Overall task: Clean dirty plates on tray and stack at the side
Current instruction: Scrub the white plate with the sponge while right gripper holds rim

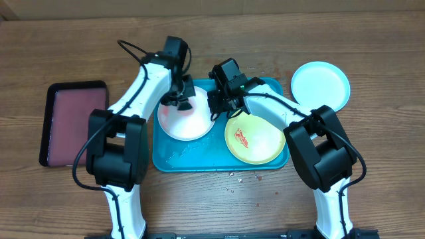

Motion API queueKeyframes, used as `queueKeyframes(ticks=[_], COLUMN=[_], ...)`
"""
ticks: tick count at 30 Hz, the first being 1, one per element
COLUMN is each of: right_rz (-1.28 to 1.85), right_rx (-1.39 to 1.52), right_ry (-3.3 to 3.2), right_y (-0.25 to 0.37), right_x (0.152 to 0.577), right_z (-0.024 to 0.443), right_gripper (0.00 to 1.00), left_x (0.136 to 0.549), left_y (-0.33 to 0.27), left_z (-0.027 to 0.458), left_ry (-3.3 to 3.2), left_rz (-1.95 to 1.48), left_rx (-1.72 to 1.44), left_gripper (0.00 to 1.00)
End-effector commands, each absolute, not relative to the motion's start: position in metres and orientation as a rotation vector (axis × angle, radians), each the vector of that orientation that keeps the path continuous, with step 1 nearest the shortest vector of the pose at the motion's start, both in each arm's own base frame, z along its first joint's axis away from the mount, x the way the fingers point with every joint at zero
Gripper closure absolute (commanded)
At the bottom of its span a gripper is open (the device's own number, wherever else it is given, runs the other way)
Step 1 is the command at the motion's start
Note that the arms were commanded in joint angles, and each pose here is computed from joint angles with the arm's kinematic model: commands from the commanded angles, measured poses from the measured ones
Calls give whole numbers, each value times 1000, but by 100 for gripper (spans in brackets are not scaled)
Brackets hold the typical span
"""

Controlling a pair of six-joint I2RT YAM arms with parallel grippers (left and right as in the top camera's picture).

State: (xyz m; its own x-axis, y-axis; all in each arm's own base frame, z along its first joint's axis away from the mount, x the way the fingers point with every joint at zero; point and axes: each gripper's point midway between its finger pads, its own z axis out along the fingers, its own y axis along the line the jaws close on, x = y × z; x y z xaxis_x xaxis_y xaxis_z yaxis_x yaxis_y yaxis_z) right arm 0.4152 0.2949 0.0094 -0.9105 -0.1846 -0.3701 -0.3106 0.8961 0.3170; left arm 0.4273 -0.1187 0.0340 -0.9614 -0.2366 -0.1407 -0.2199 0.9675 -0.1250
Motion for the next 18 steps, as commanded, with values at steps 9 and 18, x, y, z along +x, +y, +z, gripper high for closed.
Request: queueKeyframes(ticks=[9,18], right_rz=[495,487], right_rx=[-355,-401], right_ry=[2740,2737], right_y=[289,291], right_x=[413,412], right_z=[9,12], right_gripper=[96,96], left_x=[390,400], left_y=[-54,0], left_z=[14,122], left_ry=[2998,2770], left_rz=[404,445], left_rx=[-386,-968], left_gripper=[96,96])
